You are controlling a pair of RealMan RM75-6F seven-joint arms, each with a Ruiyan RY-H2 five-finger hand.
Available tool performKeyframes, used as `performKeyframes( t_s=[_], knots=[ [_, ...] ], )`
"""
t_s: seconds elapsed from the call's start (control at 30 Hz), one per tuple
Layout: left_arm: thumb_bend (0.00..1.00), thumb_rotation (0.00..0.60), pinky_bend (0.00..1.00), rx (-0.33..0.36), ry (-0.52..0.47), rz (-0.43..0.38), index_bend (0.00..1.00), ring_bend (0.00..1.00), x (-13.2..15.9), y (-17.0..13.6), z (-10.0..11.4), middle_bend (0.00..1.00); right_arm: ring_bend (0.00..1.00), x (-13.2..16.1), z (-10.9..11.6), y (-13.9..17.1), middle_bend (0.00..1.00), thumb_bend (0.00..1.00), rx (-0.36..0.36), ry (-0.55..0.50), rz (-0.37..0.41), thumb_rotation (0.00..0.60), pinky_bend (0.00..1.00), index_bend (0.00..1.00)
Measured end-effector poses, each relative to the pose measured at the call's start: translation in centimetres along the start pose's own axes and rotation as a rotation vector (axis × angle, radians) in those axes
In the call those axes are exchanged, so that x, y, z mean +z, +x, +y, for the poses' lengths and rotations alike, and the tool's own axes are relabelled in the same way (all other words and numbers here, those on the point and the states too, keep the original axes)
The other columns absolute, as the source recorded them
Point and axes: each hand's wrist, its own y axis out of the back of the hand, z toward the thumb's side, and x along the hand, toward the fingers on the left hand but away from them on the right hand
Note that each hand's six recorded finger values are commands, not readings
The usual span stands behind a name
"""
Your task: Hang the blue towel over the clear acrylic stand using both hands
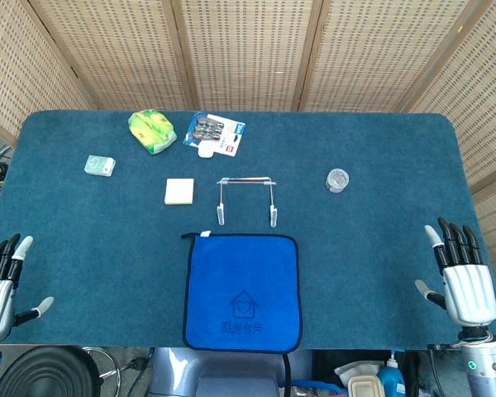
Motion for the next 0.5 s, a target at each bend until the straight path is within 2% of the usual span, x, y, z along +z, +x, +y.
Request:
performKeyframes(
  t_s=[0.13, 0.33, 0.43, 0.5],
  knots=[
    [0.0, 0.6, 0.0, -0.003, 0.001, -0.013, 0.0, 0.0, 0.2, 0.0, -0.1, 0.0, 0.0, 0.4, -0.3, 0.1, 0.0, 0.0, 0.023, 0.005, 0.025, 0.6, 0.0, 0.0],
    [0.0, 0.6, 0.0, -0.005, 0.001, -0.021, 0.0, 0.0, 0.3, 0.0, -0.2, 0.0, 0.0, 1.9, -1.1, 0.1, 0.0, 0.0, 0.068, -0.025, 0.101, 0.6, 0.0, 0.0],
    [0.0, 0.6, 0.0, -0.011, -0.001, -0.027, 0.0, 0.0, 0.4, 0.1, -0.4, 0.0, 0.0, 3.5, -2.0, -0.2, 0.0, 0.0, 0.12, -0.049, 0.178, 0.6, 0.0, 0.01],
    [0.0, 0.6, 0.0, -0.014, -0.005, -0.03, 0.0, 0.0, 0.5, 0.3, -0.6, 0.0, 0.0, 5.3, -2.7, -0.7, 0.0, 0.0, 0.164, -0.069, 0.259, 0.6, 0.0, 0.05]
  ],
)
